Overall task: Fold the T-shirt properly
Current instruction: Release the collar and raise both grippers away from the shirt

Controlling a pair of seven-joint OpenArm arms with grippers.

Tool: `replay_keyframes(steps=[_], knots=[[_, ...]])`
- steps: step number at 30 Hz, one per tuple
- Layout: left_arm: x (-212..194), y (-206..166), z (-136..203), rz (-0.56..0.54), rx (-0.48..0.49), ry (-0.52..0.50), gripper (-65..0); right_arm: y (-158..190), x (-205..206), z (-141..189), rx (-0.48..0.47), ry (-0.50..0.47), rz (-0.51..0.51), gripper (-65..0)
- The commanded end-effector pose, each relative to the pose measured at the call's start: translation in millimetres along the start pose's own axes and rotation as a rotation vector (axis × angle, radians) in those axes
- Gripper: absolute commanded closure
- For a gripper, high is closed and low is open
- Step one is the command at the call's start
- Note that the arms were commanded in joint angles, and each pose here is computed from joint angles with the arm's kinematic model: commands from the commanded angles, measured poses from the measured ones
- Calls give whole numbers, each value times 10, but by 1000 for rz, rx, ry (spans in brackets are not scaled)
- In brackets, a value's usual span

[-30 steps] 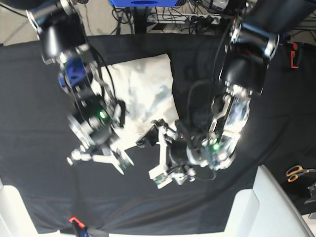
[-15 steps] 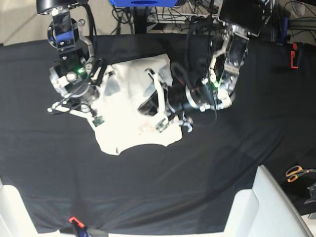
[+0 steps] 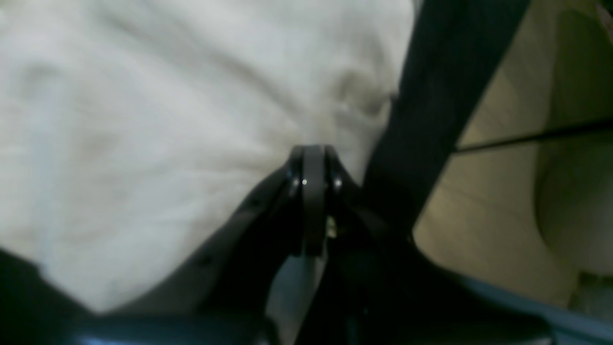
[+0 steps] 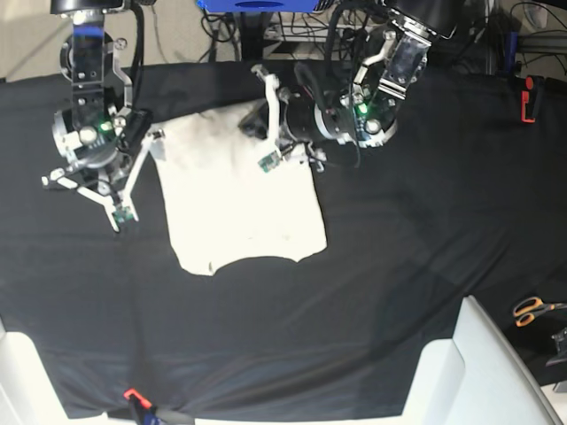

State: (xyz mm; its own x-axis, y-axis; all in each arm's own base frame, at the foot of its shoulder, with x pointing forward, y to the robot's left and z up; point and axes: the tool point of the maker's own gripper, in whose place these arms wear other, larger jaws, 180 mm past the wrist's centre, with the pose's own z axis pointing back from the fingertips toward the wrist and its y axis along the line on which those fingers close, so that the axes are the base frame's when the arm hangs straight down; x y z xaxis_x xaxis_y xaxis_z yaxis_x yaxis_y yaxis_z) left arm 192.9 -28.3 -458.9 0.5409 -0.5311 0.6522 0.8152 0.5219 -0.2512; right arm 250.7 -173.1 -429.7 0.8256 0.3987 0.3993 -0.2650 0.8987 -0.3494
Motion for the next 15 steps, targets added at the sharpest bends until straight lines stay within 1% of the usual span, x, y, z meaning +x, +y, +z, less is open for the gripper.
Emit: replay_keyframes(steps=[1, 5, 11, 15], knots=[[65, -15, 5, -11, -4, -25, 0, -81, 82, 35, -21, -38, -6, 0], [-71, -178, -24, -68, -16, 26, 0, -73, 32, 28, -19, -32, -8, 0], [-45, -181, 64, -139, 17, 37, 0, -21, -8, 39, -10, -27, -2, 0], [-186, -189, 104, -132, 18, 64, 0, -36, -25, 37, -13, -24, -6, 0]])
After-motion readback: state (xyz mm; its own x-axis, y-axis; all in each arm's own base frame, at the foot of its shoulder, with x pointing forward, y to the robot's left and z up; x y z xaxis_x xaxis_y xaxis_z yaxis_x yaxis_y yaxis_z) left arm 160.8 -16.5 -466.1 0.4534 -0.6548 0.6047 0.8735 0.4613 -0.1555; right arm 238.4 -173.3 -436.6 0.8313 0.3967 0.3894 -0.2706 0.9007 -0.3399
